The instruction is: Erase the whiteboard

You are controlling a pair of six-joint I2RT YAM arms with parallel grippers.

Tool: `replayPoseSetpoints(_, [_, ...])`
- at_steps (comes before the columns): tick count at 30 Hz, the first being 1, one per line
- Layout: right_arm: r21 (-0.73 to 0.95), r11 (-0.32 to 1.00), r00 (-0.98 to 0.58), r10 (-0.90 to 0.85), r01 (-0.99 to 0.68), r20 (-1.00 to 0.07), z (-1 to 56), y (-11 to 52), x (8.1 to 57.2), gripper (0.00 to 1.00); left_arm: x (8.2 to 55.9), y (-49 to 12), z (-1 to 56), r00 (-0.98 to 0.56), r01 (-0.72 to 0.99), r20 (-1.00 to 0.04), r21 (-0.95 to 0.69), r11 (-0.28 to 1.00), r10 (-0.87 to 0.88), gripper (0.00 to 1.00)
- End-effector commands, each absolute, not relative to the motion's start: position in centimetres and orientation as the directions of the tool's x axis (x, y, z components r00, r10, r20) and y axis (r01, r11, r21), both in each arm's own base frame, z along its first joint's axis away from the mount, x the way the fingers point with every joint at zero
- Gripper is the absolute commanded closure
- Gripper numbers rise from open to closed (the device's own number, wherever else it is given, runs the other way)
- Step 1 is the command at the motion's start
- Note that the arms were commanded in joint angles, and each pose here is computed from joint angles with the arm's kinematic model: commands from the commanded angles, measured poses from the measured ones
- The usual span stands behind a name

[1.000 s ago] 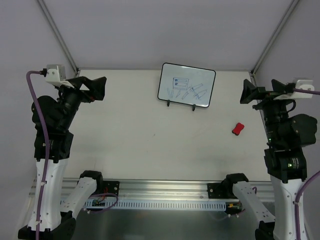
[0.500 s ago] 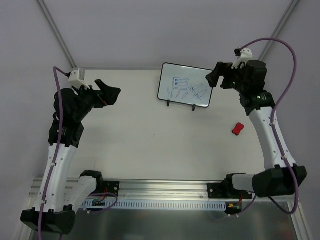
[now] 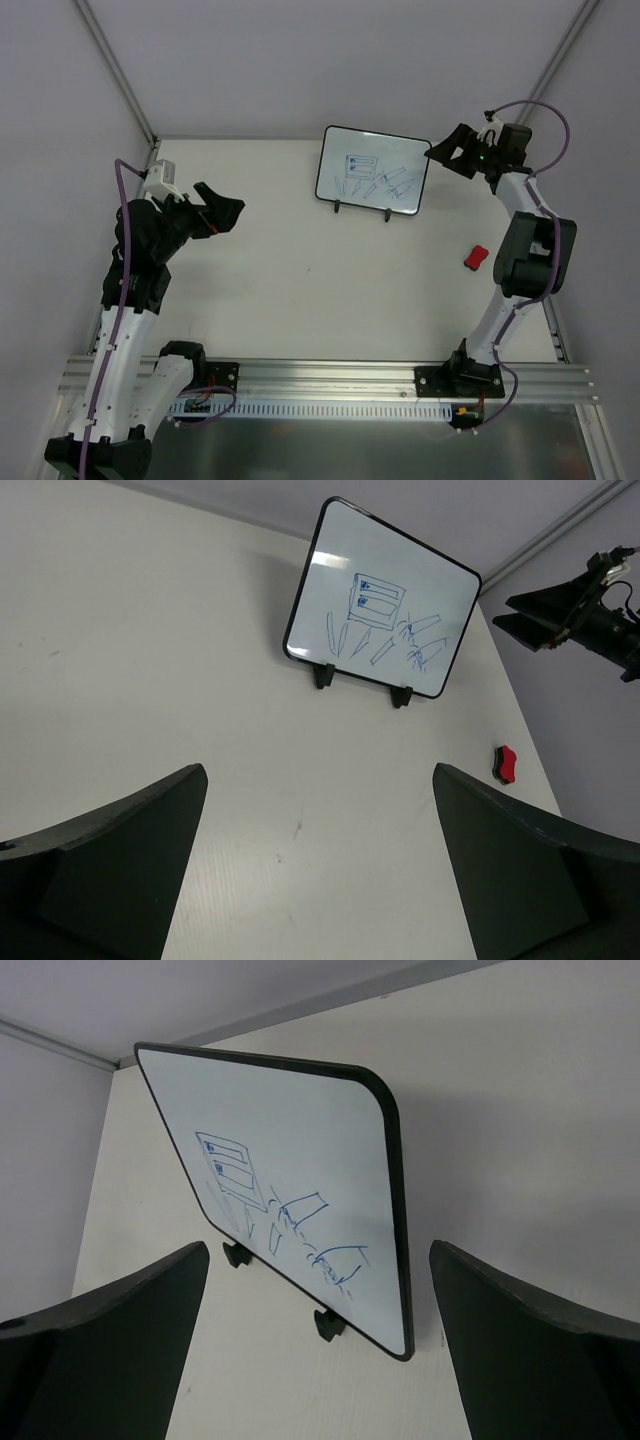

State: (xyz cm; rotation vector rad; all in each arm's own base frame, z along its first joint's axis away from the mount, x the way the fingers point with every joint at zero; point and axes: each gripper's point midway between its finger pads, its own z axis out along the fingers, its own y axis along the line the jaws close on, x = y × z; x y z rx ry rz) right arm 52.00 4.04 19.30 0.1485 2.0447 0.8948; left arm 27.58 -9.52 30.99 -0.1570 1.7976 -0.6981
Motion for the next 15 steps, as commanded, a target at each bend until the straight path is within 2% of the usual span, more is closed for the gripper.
replayPoseSetpoints(1, [0.559,0.736,-0.530,0.321,-0.381,-0.785,21.6,5.0,54.0,0.04,27.3,-10.0,31.1,-0.354,0.258,-0.824,-0.542,0.800,-0.443,0.01])
replayPoseSetpoints(8, [0.565,0.714,-0.557,0.292,-0.415,-0.778,17.6,5.0,56.4,0.08,28.0,-10.2,30.6,-0.383,0.250,-0.817,-0.542,0.802,-0.432,0.01])
replayPoseSetpoints(12, [0.594,0.671,-0.580,0.290,-0.444,-0.761,16.5,5.6,57.1,0.21,28.6,-10.4,30.4,-0.403,0.248,-0.809,-0.546,0.800,-0.427,0.01])
replayPoseSetpoints(15, [0.605,0.642,-0.589,0.282,-0.471,-0.758,16.2,6.0,57.3,0.25,28.9,-10.5,30.4,-0.414,0.244,-0.804,-0.550,0.799,-0.427,0.01])
